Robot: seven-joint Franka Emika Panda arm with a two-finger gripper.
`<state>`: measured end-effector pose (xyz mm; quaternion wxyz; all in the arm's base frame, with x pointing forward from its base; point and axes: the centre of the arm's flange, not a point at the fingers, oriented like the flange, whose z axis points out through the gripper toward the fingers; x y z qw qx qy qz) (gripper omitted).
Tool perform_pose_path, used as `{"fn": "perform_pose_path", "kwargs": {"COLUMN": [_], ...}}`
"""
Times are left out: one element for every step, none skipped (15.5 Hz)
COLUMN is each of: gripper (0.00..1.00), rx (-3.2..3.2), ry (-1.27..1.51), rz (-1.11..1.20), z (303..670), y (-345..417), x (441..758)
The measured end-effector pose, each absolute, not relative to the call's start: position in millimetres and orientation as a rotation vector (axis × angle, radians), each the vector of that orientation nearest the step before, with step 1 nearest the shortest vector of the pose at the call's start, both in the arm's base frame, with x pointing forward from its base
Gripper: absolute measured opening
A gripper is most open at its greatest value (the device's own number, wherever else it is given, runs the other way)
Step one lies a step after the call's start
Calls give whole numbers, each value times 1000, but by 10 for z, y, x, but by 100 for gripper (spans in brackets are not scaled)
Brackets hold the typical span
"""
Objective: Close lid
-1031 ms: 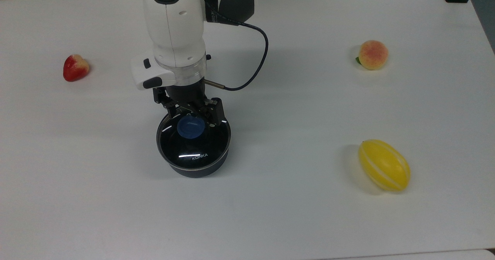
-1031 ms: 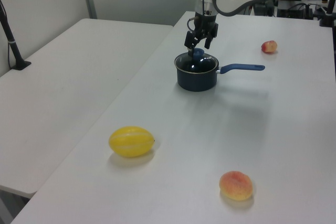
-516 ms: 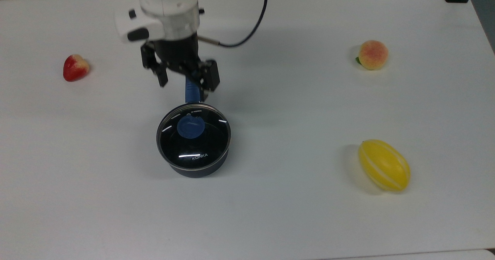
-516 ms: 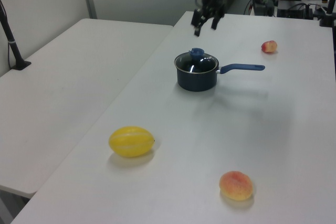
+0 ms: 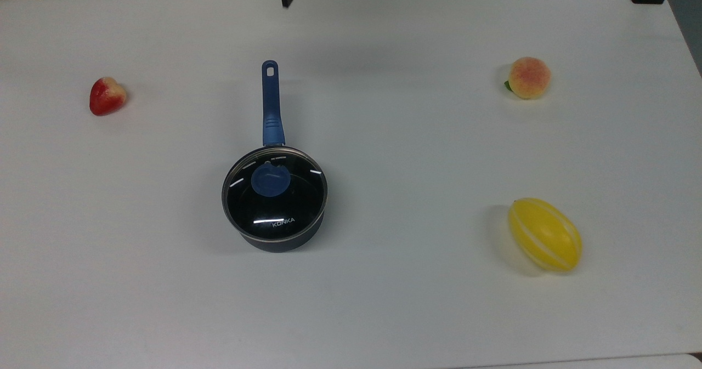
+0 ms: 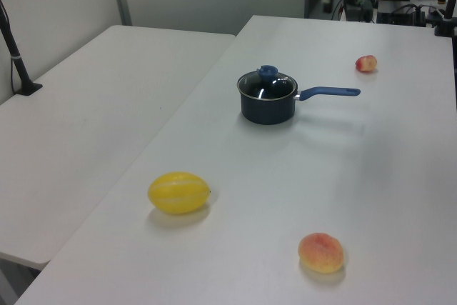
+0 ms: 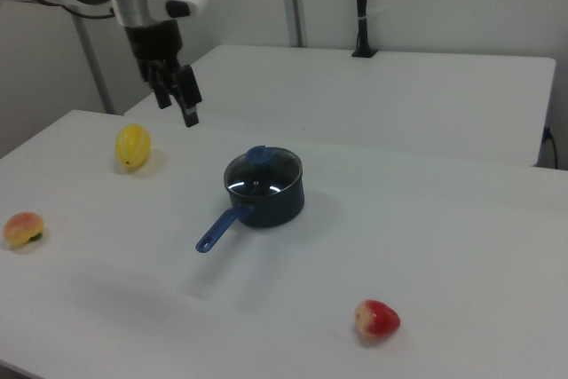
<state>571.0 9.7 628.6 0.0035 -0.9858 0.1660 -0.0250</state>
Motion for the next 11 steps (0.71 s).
{"fn": "perform_pose_path", "kwargs": {"gripper": [100,100,100,100,100,100,100,100,100,100,100], "rx": [-3098,-3105,-3111,-3117,-3124,-3129,-3130,-3129,-3128,-3127,-3127], "ry": [469,414,364,308,241,161,90,48,23,9,4], "rz": [-68,-59,-49,-37,-28,-39,-76,-119,-147,-162,-167], "z": [6330,6337,6323,6295,6266,6249,6249,6258,6269,6277,6280], "y": [99,111,123,140,164,192,211,213,202,188,175], "x": [5593,5501,5433,5388,5369,5377,5408,5441,5462,5472,5475]}}
